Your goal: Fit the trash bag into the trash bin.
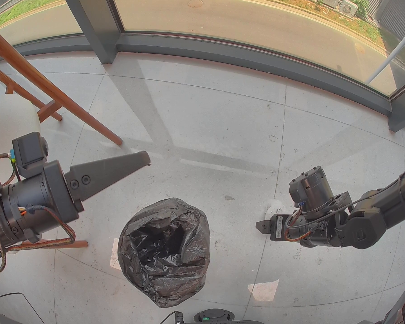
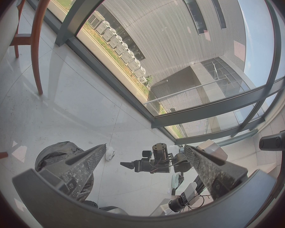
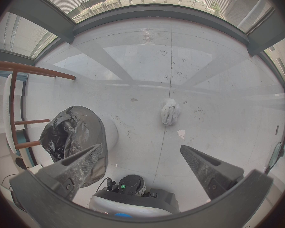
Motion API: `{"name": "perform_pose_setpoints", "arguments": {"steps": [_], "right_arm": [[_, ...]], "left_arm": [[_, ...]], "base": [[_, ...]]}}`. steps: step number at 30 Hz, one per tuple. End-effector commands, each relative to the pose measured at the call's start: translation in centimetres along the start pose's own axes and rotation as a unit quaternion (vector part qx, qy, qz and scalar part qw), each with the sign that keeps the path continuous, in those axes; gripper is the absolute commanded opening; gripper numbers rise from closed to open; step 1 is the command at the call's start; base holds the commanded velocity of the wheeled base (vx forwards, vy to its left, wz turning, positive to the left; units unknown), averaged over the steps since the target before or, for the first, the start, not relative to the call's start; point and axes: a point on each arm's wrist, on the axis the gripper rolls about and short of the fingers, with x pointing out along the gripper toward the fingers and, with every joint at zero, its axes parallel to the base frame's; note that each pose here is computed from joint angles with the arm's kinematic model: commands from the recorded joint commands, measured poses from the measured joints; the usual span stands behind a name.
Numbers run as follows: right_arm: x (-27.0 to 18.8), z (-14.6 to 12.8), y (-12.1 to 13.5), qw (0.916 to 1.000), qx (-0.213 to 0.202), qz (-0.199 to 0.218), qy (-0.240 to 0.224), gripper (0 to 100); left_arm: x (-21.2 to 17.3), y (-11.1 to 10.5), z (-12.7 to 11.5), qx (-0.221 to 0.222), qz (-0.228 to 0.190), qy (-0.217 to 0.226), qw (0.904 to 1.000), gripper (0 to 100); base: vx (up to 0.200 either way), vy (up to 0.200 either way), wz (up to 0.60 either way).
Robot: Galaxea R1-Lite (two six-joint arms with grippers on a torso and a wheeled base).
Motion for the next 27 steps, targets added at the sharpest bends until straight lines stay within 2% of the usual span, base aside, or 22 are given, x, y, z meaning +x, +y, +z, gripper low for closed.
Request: {"name": "perform_pose_setpoints", "arguments": {"steps": [1,10,16,18,23,27], "right_arm": [[0.7,-0.3,0.3,1.0000,-0.007,0.005,-0.002,100],[4.2,-1.5,0.2,0.9997,-0.018,-0.009,0.013,100],[5.7,-1.6,0.5,0.9996,-0.027,-0.004,0.002,100],[6.5,-1.6,0.7,0.9997,-0.024,-0.001,-0.004,100],[8.7,-2.8,0.5,0.9990,-0.038,-0.015,0.016,100],[10.4,-3.0,1.4,0.9991,-0.042,-0.006,0.002,100]], "left_arm": [[-0.1,-0.1,0.1,0.013,0.000,-0.003,0.9999,100],[-0.2,0.0,0.3,0.024,0.007,-0.011,0.9996,100],[-0.2,-0.1,0.5,0.026,0.021,-0.027,0.9991,100],[-0.2,0.0,0.5,0.026,0.024,-0.029,0.9990,100],[-0.6,-0.3,0.7,0.027,0.028,-0.042,0.9984,100],[-0.7,-0.4,0.8,0.028,0.032,-0.048,0.9979,100]], "base": [[0.000,-0.200,0.00],[0.000,-0.200,0.00],[0.000,-0.200,0.00],[0.000,0.000,0.00],[0.000,0.000,0.00],[0.000,0.000,0.00]]}}
